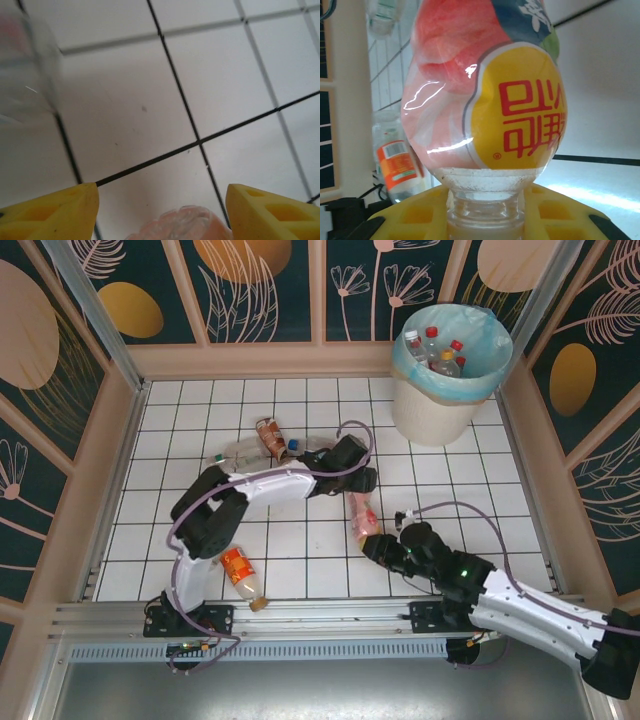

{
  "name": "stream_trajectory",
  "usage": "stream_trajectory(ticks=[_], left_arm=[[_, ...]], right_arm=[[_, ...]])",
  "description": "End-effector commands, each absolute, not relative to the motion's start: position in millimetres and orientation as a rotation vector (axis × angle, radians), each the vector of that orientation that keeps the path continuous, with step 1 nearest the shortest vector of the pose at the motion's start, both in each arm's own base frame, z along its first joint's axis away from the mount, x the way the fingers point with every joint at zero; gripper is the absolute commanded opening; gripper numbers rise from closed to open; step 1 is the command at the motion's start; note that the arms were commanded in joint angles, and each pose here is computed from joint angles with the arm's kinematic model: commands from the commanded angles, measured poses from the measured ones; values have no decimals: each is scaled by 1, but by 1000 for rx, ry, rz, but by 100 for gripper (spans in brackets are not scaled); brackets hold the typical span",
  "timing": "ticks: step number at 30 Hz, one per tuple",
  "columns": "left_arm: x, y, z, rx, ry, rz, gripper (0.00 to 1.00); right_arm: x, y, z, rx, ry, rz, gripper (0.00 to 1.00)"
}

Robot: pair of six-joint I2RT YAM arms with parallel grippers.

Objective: Put the plastic bottles in the bin

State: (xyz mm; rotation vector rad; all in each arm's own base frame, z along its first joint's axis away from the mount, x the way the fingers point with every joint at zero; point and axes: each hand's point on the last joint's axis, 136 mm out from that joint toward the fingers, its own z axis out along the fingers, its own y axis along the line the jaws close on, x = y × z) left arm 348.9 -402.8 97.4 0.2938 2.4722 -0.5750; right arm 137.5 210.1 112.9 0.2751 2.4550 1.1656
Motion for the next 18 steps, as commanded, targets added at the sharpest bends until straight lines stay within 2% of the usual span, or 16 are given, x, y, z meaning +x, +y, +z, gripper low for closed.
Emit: stream_trajectory(ticks=[1, 6, 9, 12, 18], left_arm=[[368, -366, 212, 342, 2176, -384, 73], [359, -298, 344, 405, 1763, -129, 86], [336, -275, 389, 503, 1591, -73, 91], [307, -271, 395, 728, 1469, -39, 92], [266, -248, 375, 1042, 1276, 139, 94]], right_arm=[[144, 208, 160, 168, 2412, 1112, 9], [147, 212, 213, -34, 2450, 1015, 8], [158, 218, 244, -154, 2439, 968, 7], [163, 236, 272, -293, 2434, 1029, 6], [155, 264, 299, -513, 2452, 1160, 7]])
